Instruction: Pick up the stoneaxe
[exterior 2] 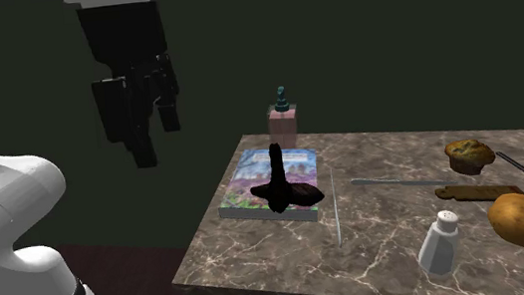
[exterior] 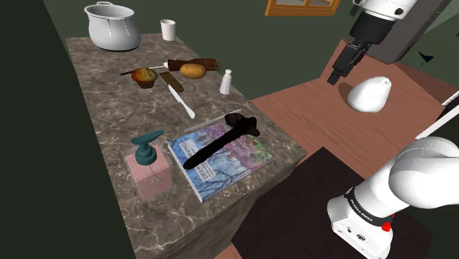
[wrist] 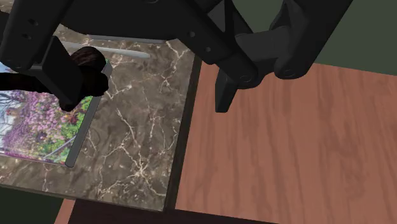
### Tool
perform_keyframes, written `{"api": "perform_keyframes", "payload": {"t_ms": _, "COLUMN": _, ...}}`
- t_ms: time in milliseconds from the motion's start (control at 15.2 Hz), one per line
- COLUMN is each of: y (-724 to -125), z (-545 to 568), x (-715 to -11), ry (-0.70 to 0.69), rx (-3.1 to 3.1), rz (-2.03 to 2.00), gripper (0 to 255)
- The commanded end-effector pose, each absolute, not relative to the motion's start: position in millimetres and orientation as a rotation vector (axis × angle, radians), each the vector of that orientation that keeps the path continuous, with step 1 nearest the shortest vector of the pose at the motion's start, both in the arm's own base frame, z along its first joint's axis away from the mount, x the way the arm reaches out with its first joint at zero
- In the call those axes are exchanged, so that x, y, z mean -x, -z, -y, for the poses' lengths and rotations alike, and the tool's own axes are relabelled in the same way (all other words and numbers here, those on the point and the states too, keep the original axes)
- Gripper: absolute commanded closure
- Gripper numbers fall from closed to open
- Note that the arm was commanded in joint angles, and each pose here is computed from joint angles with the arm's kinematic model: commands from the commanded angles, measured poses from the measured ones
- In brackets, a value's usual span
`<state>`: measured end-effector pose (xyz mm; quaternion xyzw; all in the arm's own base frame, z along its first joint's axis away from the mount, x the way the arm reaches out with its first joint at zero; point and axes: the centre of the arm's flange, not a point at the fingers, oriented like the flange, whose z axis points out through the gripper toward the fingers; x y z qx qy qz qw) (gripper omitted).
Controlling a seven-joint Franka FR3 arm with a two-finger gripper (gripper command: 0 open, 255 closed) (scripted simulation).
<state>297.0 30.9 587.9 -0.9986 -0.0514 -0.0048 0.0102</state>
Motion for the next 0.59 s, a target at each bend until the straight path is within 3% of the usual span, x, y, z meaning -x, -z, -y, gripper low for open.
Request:
{"api": "perform_keyframes", "payload": {"t_ms": 0, "y": -588, "z": -31, "x": -297, "ry": 0.015, "rx": 3.117, "rz": 0.160, "gripper": 0}}
{"api": "perform_keyframes", "payload": {"t_ms": 528, "y": -538, "z": -127, "x": -273, "ry": 0.089, "rx": 3.103, "rz": -0.499, "gripper": 0}}
